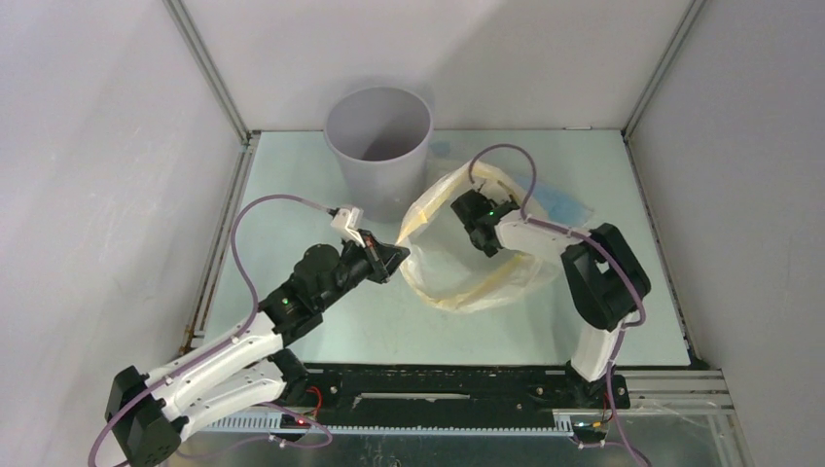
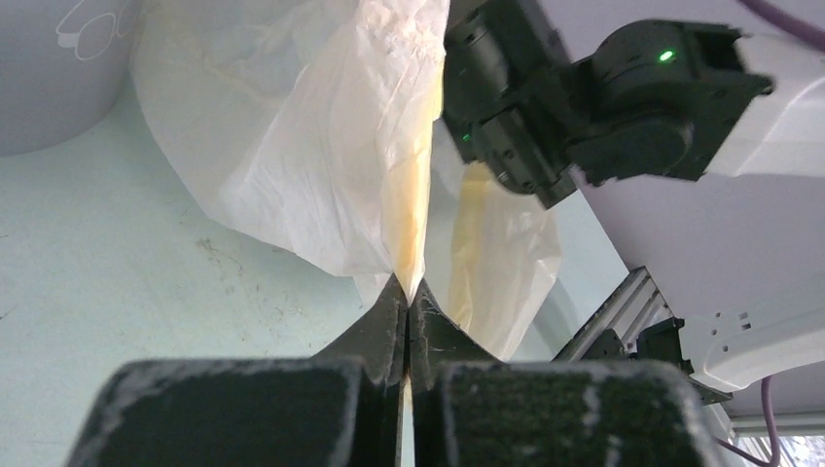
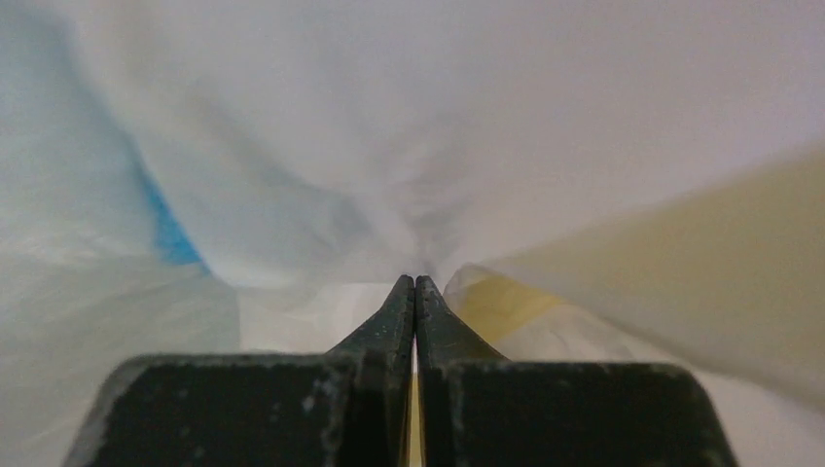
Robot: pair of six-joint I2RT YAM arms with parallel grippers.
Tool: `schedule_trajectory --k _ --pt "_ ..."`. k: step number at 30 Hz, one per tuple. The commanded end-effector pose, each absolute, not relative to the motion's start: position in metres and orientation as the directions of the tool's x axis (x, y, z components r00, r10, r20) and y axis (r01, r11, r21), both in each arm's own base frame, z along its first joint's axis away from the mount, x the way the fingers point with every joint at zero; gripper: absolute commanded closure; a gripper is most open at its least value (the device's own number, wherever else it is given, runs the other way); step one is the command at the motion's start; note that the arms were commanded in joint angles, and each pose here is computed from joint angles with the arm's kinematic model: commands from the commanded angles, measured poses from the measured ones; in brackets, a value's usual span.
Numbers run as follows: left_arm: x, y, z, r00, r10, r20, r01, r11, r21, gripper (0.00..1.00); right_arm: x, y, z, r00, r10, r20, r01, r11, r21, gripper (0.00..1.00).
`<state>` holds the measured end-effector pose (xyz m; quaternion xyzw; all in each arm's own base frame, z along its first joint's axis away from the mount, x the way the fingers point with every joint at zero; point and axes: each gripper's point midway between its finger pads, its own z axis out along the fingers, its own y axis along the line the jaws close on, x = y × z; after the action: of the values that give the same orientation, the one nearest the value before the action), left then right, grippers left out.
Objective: Put the trash bags into the trash bin
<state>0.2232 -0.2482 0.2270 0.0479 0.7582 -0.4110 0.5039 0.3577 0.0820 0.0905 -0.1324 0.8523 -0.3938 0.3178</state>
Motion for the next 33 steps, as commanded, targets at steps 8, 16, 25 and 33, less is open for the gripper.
schedule_trajectory --k 8,16,25,33 --pt "0.221 -0.262 0.228 -0.501 -0.332 -0.799 0.531 0.610 -0.587 1.00 0.332 0.084 0.163 -0.603 -0.405 -0.687 0.185 0.767 -0.614 1.00" --pt "0.221 -0.258 0.239 -0.486 -0.334 -0.808 0.536 0.616 -0.577 1.00 0.317 0.166 0.148 -0.408 -0.475 -0.780 -0.207 0.880 -0.427 0.91" --pt "0.216 -0.260 0.255 -0.481 -0.341 -0.808 0.558 0.592 -0.582 1.00 0.310 0.220 0.125 -0.229 -0.508 -0.830 -0.440 0.815 -0.377 1.00" --pt "0.216 -0.262 0.268 -0.476 -0.340 -0.811 0.571 0.582 -0.579 1.00 0.310 0.246 0.091 -0.182 -0.657 -0.731 -0.494 0.704 -0.510 1.00"
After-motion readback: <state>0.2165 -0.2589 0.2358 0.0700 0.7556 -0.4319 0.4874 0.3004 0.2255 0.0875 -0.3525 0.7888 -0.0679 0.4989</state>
